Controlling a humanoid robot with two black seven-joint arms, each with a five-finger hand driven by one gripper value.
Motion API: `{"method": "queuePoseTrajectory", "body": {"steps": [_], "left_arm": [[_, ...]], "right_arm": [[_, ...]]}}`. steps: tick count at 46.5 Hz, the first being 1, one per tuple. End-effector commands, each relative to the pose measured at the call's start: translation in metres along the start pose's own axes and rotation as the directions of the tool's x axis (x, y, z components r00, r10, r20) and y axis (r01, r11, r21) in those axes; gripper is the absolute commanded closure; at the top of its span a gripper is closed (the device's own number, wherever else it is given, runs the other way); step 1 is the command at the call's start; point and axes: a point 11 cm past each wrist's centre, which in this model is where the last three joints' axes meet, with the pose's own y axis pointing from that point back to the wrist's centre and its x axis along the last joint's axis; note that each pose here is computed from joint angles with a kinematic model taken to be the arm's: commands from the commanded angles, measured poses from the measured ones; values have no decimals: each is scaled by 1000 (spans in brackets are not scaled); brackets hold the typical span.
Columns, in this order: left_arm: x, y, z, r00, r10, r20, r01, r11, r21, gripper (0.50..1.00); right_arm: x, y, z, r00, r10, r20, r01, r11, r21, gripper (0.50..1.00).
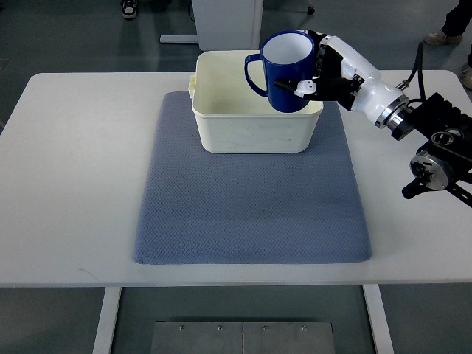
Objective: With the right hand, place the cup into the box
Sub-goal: 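Lift the mug with the right hand up over the white box, then lower the mug into the box and open the right hand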
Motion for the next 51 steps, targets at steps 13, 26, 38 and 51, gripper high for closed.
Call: {"method": "queuePoseTrajectory", "body": {"steps": [13, 26, 38, 51], "left_arm": [[0, 0, 0, 1000, 0, 0, 0, 1000, 0, 500], [0, 0, 0, 1000, -1, 0, 1, 1000, 0, 500], [0, 0, 0, 1000, 0, 0, 0, 1000, 0, 500], [0, 0, 0, 1000, 0, 0, 0, 1000, 0, 500]], "right_arm": [[-8, -45, 6, 1000, 24, -12, -24, 999, -36, 1000], [-19, -77, 20, 998, 60, -5, -60, 996, -67, 1000], [-26, -92, 41, 994, 105, 7, -104, 989, -104, 1000], [-28, -91, 63, 989, 148, 25, -143, 979, -142, 1000]]}}
